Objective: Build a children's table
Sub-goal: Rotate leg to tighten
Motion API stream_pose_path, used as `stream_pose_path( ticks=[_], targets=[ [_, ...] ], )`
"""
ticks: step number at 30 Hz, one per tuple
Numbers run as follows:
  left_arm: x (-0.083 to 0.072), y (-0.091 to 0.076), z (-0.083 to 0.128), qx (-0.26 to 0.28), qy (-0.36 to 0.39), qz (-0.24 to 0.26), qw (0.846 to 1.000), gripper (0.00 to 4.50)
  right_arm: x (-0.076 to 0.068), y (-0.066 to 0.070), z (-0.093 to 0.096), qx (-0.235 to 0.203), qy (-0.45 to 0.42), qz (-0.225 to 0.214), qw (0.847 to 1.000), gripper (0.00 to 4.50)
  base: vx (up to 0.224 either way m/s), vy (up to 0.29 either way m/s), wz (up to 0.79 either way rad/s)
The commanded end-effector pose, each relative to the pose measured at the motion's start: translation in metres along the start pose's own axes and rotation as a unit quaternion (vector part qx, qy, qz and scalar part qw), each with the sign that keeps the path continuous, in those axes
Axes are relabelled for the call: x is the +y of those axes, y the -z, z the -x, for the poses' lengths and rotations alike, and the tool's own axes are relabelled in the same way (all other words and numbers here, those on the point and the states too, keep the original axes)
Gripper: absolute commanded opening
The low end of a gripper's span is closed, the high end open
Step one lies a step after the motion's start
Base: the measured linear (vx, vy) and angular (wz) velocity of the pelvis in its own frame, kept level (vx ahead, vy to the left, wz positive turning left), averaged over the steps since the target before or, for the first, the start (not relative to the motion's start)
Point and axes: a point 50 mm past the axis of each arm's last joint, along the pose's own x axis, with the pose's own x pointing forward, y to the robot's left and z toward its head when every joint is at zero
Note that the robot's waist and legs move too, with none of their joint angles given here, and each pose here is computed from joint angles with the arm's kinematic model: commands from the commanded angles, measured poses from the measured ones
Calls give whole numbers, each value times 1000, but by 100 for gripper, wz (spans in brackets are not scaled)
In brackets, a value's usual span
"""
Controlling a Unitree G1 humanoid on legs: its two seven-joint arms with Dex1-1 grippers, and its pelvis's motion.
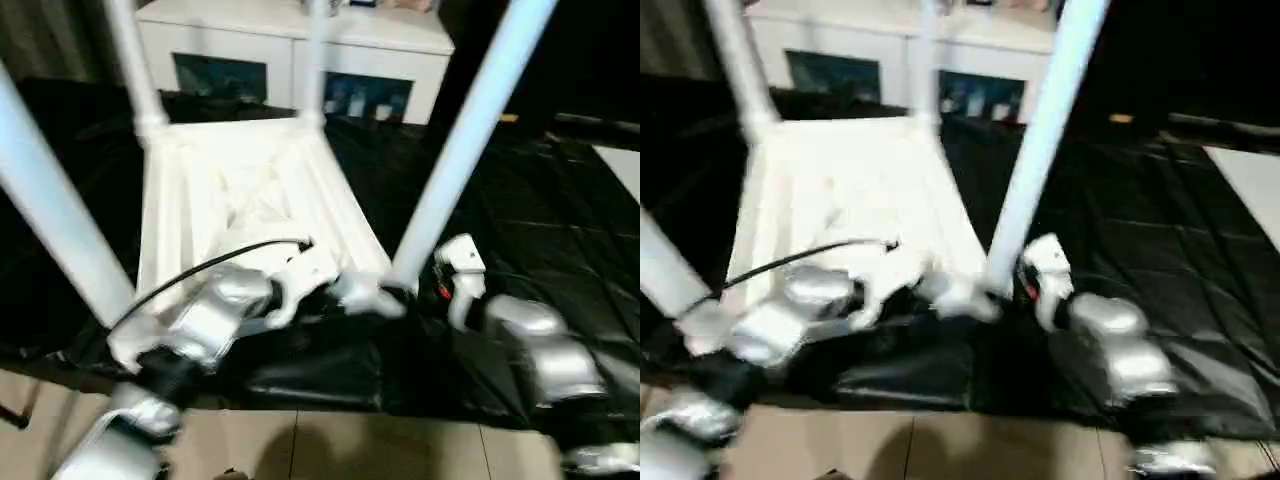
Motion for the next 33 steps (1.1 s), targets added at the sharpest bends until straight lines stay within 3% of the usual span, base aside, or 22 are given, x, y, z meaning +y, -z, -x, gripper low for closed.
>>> stream_pose_path(
  ticks=[1,6,8,11,14,16,22,24,25,29,32,33],
  targets=[
    [4,-5,-12,-14,-52,58,997,0,-3,18,-7,41,102,-30,993,267,0,0,0],
    [4,-16,-35,0,-121,77,990,0,10,24,-33,47,219,-61,973,266,0,0,0],
    [-3,-28,-50,-16,-133,75,988,0,27,22,-52,43,236,-85,967,266,0,0,0],
    [-7,-35,-55,-20,-128,45,991,0,49,15,-68,27,186,-118,975,266,0,0,0],
    [-5,-35,-54,-16,-133,21,991,0,54,8,-72,6,166,-114,980,266,0,0,0],
    [-2,-32,-51,-9,-134,9,991,0,54,3,-71,-8,165,-112,980,322,0,0,0],
    [8,-20,-37,6,-127,-22,992,0,35,-11,-59,-54,168,-79,981,375,0,0,0],
    [10,-17,-30,8,-118,-37,992,0,25,-15,-47,-58,167,-57,983,389,0,0,0],
    [11,-14,-23,10,-103,-49,993,0,14,-17,-33,-52,164,-29,985,415,0,0,0],
    [8,-12,-17,4,-68,-61,996,0,7,-19,-18,-41,121,7,992,419,0,0,0],
    [-1,-4,-4,0,11,-71,997,0,7,-19,7,-25,-14,44,999,419,0,0,0],
    [-12,1,5,-8,90,-92,992,0,10,-15,23,-10,-93,63,994,419,54,11,-2]
  ],
)
